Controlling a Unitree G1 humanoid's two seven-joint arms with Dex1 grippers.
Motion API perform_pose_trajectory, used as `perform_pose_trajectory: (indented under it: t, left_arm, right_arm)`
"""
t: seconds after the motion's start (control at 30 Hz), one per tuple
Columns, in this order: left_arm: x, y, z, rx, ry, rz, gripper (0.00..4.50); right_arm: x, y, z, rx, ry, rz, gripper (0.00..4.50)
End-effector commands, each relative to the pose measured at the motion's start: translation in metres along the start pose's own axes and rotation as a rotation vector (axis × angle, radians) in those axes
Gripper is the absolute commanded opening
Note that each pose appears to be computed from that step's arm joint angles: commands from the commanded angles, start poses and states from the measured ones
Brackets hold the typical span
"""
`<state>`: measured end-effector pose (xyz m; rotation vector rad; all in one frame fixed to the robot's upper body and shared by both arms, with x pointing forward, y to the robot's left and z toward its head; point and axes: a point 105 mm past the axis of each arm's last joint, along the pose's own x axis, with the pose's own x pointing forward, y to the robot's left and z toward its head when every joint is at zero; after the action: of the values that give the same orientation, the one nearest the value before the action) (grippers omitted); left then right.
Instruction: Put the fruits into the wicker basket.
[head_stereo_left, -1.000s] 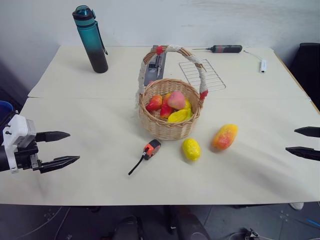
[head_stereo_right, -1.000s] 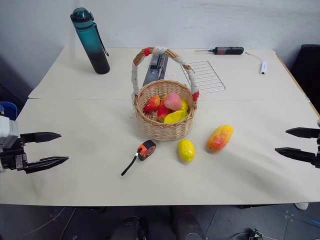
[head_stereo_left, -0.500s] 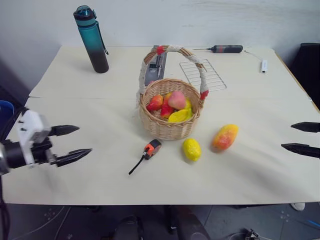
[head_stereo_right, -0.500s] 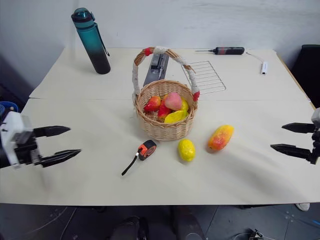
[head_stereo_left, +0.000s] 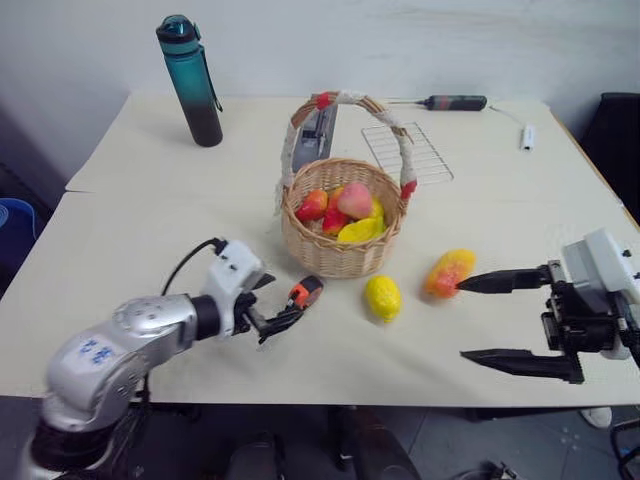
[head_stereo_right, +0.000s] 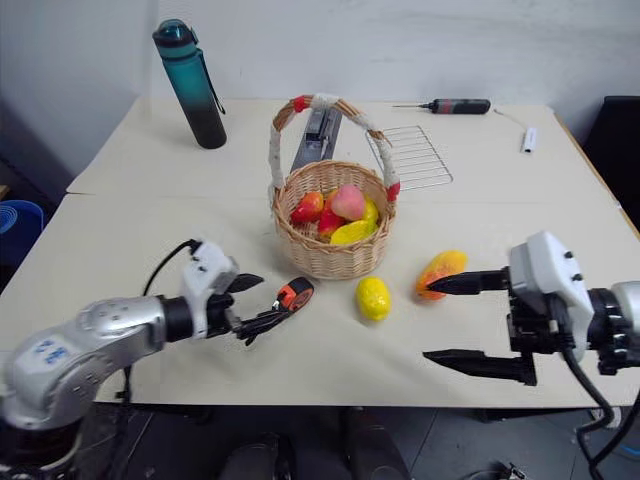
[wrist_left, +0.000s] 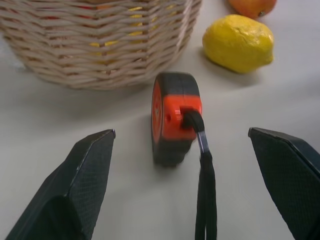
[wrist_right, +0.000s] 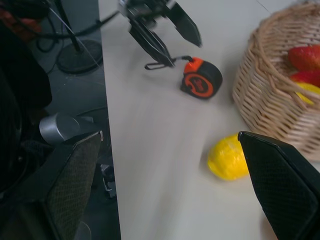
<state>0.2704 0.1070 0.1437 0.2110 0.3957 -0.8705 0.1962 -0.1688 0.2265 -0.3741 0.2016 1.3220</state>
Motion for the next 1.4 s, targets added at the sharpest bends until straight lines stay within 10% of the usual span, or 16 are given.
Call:
perform_pose_trajectory:
  t: [0.03,0.23,0.57,0.83,1.27,1.4]
  left_arm:
    - [0.010,0.002,-0.004,0.044,0.042,0.008,4.50]
    - [0.031,0.011,-0.019,0.063,0.083,0.016,4.11]
    - [0.037,0.010,-0.010,0.059,0.028,0.003,1.13]
    - [-0.010,0.035,-0.018,0.008,0.002,0.125,1.09]
    - [-0.143,0.160,-0.090,-0.303,0.118,0.891,1.09]
    - [-0.142,0.159,-0.081,-0.291,0.061,0.872,2.42]
  right_arm:
    - [0.008,0.005,0.008,-0.024,-0.032,0.025,4.49]
    - [0.017,0.002,0.011,-0.050,-0.052,0.035,4.50]
    - [0.018,-0.001,0.009,-0.052,-0.057,0.031,4.50]
    - [0.020,-0.005,0.007,-0.058,-0.056,0.047,4.50]
    - [0.037,-0.032,0.026,-0.119,-0.185,0.011,4.50]
    - [0.039,-0.037,0.022,-0.123,-0.172,-0.001,4.50]
